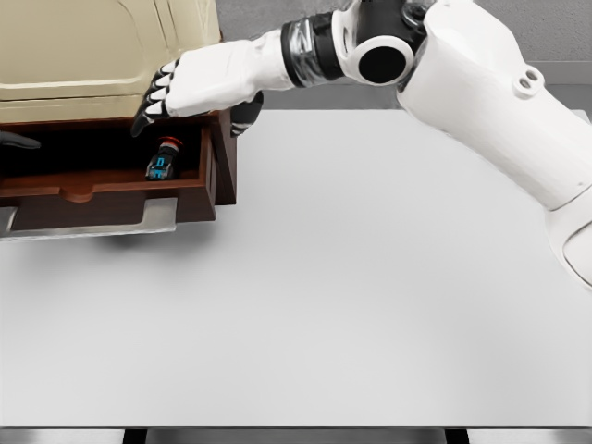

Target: Open the cabinet drawer with left arm, and place a switch into the drawer with right arm

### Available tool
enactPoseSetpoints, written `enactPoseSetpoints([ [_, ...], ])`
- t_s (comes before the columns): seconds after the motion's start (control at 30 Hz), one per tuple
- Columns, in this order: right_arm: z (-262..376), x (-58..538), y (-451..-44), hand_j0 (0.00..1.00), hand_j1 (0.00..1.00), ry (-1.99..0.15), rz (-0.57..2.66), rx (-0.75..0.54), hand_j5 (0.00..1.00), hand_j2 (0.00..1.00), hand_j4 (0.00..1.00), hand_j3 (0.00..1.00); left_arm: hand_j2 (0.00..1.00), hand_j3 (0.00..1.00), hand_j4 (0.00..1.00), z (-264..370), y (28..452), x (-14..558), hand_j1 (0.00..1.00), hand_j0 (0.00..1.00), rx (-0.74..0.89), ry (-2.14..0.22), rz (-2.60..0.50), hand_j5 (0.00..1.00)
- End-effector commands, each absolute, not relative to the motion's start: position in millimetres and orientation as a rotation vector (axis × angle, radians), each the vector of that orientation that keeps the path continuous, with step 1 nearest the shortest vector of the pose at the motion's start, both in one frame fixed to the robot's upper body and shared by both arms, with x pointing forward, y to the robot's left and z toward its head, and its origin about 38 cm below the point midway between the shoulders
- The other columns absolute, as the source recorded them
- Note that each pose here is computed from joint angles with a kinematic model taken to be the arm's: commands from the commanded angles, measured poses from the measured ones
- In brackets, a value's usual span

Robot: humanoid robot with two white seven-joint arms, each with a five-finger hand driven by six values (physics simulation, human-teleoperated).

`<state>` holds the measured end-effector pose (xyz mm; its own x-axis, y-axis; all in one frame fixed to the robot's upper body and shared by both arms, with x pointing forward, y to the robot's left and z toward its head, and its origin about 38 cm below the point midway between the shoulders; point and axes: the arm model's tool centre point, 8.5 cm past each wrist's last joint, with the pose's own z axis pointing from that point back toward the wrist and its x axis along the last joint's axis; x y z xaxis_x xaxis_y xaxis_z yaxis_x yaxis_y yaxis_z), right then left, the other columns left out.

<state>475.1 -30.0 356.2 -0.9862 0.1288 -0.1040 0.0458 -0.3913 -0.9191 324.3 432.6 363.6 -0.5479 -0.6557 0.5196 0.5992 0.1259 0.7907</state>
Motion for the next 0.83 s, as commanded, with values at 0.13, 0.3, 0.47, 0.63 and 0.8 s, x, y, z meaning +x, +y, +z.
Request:
enactPoseSetpoints([
  [0.13,324.0,445.8,-264.7,1.00,1.00,-1.372,2.403,-0.475,1.00,1.00,1.00,1.00,1.00,1.00,1.00,370.0,386.0,331.3,1.00,1.00,-0.048,-1.602,-1.709,1.00],
  [0.3,299.4,435.0,-313.5,1.00,1.00,-1.366,2.240,-0.464,1.00,1.00,1.00,1.00,1.00,1.00,1.00,367.1,359.3,343.8,1.00,1.00,-0.125,-1.708,-1.710,1.00],
  [0.47,301.8,430.3,-336.1,1.00,1.00,-1.303,2.229,-0.498,1.00,1.00,1.00,1.00,1.00,1.00,1.00,355.5,329.3,354.3,1.00,1.00,-0.236,-1.794,-1.696,1.00],
  [0.63,298.0,428.6,-339.6,1.00,1.00,-1.286,2.229,-0.492,1.00,1.00,1.00,1.00,1.00,1.00,1.00,354.7,316.6,358.2,1.00,1.00,-0.275,-1.834,-1.694,1.00],
  [0.8,295.9,428.3,-339.2,1.00,1.00,-1.282,2.231,-0.486,1.00,1.00,1.00,1.00,1.00,1.00,1.00,353.0,315.5,358.4,1.00,1.00,-0.276,-1.830,-1.699,1.00],
])
